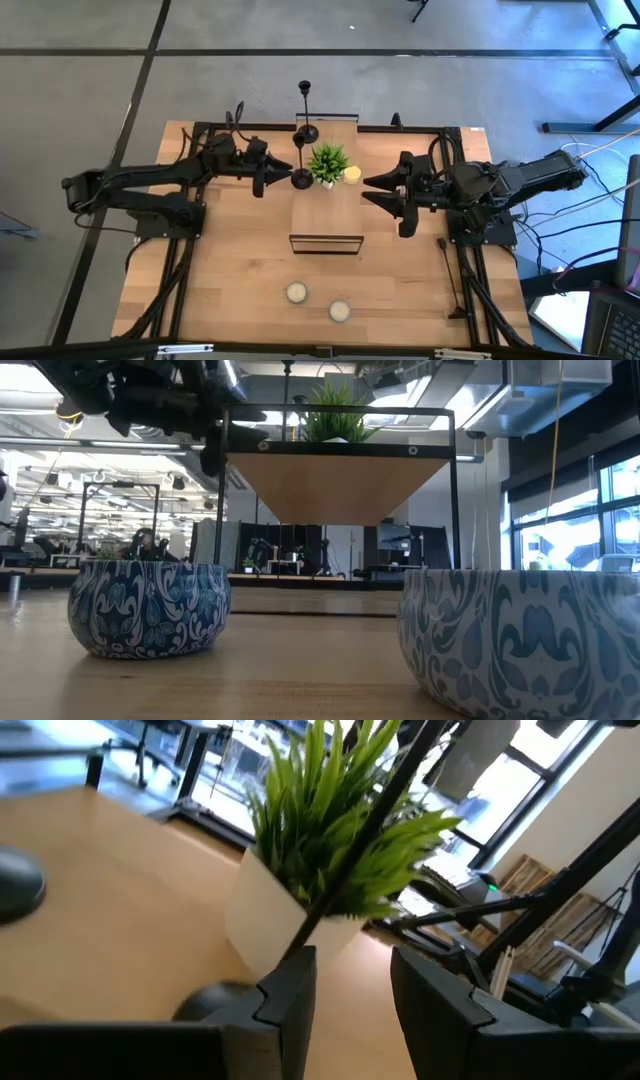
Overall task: Pick & Place candle stick holders
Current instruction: Put the left candle holder on the shelf
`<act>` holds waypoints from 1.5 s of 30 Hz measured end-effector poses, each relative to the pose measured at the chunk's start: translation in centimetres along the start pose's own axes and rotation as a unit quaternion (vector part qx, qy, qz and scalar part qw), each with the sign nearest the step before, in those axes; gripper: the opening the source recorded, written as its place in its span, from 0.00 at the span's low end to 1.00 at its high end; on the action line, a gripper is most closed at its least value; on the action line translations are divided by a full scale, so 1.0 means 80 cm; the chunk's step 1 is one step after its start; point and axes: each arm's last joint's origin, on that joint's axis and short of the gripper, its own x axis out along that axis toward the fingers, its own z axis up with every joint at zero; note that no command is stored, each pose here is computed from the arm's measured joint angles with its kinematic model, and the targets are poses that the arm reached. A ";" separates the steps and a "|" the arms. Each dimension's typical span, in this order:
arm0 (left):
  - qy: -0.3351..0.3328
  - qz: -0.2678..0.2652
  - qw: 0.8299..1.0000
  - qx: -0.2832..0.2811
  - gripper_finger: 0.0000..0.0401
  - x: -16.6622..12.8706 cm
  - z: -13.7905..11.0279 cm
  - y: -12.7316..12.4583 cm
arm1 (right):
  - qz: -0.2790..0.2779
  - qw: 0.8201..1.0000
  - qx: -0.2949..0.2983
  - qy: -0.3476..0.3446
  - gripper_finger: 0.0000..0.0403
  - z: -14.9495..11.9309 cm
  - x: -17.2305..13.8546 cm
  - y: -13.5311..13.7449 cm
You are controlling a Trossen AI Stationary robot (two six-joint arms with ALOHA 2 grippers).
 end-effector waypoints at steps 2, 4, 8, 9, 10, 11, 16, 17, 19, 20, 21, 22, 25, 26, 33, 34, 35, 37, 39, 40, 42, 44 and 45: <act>0.011 0.005 1.000 -0.005 0.32 -0.005 -0.001 -0.002 | 0.000 1.000 0.000 0.000 0.43 0.000 0.000 0.000; 0.027 0.013 0.999 -0.014 0.32 -0.010 -0.004 -0.003 | 0.000 1.000 0.000 0.000 0.43 0.000 0.000 0.000; 0.055 0.031 0.997 -0.038 0.29 -0.018 -0.010 -0.003 | -0.001 1.000 -0.001 0.002 0.43 -0.001 0.000 0.000; 0.059 0.037 0.996 -0.047 0.27 -0.019 -0.011 -0.003 | -0.001 1.000 -0.002 0.003 0.43 -0.001 0.000 0.000; 0.064 0.047 0.995 -0.057 0.25 -0.020 -0.013 -0.002 | -0.001 1.000 -0.002 0.003 0.43 -0.001 0.000 0.000; 0.066 0.059 0.993 -0.072 0.23 -0.020 -0.014 0.000 | -0.001 1.000 -0.002 0.003 0.43 -0.001 0.000 0.000; 0.074 0.119 0.984 -0.114 0.05 -0.021 -0.022 0.007 | -0.001 1.000 -0.002 0.003 0.43 -0.001 0.000 0.000; 0.074 0.121 0.983 -0.115 0.03 -0.020 -0.022 0.008 | -0.001 1.000 -0.002 0.003 0.43 -0.001 0.000 0.000; 0.076 0.123 0.983 -0.116 0.01 -0.018 -0.023 0.010 | -0.001 1.000 -0.003 0.004 0.43 -0.001 0.000 0.000; 0.079 0.125 0.982 -0.117 0.01 -0.017 -0.024 0.010 | -0.002 1.000 -0.004 0.004 0.43 -0.001 0.000 0.000; 0.080 0.126 0.982 -0.120 0.01 -0.016 -0.025 0.011 | -0.002 1.000 -0.006 0.004 0.43 -0.001 0.000 0.000; 0.080 0.126 0.981 -0.122 0.00 -0.016 -0.025 0.011 | -0.002 1.000 -0.007 0.004 0.43 -0.001 0.000 0.000; 0.083 0.128 0.980 -0.125 0.00 -0.015 -0.026 0.013 | -0.002 1.000 -0.009 0.004 0.43 -0.001 0.000 -0.001; 0.084 0.128 0.980 -0.125 0.00 -0.014 -0.027 0.013 | -0.002 1.000 -0.009 0.004 0.43 -0.001 0.000 -0.001; 0.104 0.136 0.976 -0.136 0.00 -0.006 -0.034 0.020 | -0.002 1.000 -0.009 0.004 0.43 -0.001 0.000 -0.001; 0.104 0.136 0.976 -0.139 0.00 -0.004 -0.035 0.021 | -0.002 1.000 -0.009 0.004 0.43 -0.001 0.000 -0.001; 0.101 0.134 0.976 -0.139 0.00 -0.002 -0.035 0.022 | -0.003 1.000 -0.009 0.004 0.43 -0.001 0.000 -0.001; 0.091 0.127 0.978 -0.136 0.00 0.002 -0.033 0.023 | -0.003 1.000 -0.009 0.004 0.43 -0.001 0.000 -0.001; 0.082 0.120 0.980 -0.136 0.00 0.005 -0.032 0.023 | -0.003 1.000 -0.009 0.004 0.43 -0.001 0.000 -0.001; 0.079 0.117 0.980 -0.138 0.00 0.006 -0.031 0.023 | -0.003 1.000 -0.009 0.004 0.43 -0.001 0.000 -0.001; 0.082 0.117 0.979 -0.143 0.00 0.007 -0.032 0.024 | -0.003 1.000 -0.009 0.004 0.43 -0.001 0.000 -0.001; 0.090 0.119 0.978 -0.147 0.00 0.007 -0.034 0.024 | -0.003 1.000 -0.009 0.005 0.43 -0.001 0.000 -0.001; 0.094 0.119 0.977 -0.148 0.00 0.007 -0.035 0.024 | -0.003 1.000 -0.009 0.005 0.43 -0.001 0.000 -0.001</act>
